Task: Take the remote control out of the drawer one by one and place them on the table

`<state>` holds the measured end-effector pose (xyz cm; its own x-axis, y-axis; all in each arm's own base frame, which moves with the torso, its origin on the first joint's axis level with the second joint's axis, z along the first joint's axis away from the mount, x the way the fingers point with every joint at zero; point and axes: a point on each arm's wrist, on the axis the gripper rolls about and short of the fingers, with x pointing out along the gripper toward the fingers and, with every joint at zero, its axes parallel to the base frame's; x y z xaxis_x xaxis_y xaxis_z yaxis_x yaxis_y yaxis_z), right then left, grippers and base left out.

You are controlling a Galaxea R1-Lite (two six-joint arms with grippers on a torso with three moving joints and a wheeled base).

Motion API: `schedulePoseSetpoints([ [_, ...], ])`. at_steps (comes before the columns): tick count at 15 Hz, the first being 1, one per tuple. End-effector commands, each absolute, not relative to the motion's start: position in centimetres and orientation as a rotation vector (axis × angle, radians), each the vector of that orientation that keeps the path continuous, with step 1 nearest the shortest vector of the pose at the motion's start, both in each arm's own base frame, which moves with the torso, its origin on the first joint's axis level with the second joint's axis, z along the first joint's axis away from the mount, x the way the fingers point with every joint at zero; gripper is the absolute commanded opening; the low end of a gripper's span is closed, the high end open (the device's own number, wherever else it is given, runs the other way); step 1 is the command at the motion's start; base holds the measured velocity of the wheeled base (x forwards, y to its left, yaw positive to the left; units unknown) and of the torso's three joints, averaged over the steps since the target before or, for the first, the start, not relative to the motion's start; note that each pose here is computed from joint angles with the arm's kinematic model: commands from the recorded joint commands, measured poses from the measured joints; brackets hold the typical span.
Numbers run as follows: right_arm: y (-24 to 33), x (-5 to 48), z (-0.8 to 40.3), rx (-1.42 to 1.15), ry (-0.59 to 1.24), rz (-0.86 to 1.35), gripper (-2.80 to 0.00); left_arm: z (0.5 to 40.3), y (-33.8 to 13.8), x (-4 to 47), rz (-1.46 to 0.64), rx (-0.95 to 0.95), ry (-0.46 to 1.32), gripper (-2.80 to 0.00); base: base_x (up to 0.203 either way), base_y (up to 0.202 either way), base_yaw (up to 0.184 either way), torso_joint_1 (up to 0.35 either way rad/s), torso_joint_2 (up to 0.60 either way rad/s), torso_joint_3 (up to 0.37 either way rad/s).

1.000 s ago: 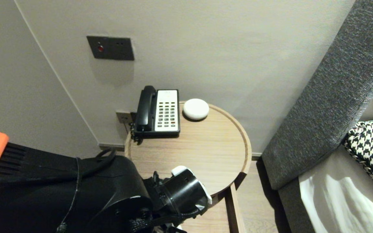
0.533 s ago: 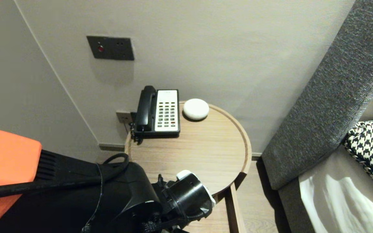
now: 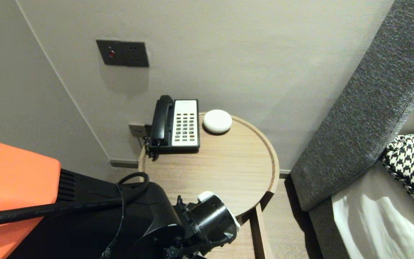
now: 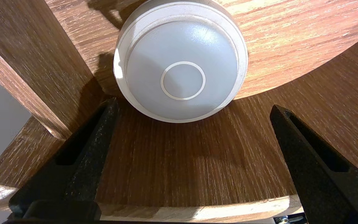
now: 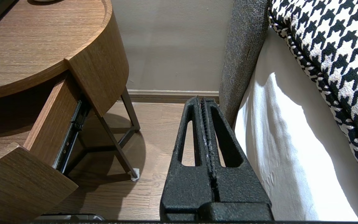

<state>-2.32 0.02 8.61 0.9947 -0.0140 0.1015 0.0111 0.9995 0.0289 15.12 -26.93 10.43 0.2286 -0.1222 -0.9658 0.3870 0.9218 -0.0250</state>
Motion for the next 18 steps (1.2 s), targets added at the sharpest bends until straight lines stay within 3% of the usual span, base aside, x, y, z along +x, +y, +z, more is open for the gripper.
schedulePoseSetpoints([
  [1, 0.0, -2.0, 7.5, 0.029, -0.061, -0.013, -2.80, 10.3, -27.0, 15.2, -0.354, 0.235, 1.296, 0.00, 0.000, 0.000, 0.000, 0.000, 0.00, 0.000],
  [18, 0.0, -2.0, 7.5, 0.029, -0.061, -0.013, -2.80, 7.7, -26.8, 15.5, -0.336, 0.239, 1.313, 0.00, 0.000, 0.000, 0.000, 0.000, 0.00, 0.000],
])
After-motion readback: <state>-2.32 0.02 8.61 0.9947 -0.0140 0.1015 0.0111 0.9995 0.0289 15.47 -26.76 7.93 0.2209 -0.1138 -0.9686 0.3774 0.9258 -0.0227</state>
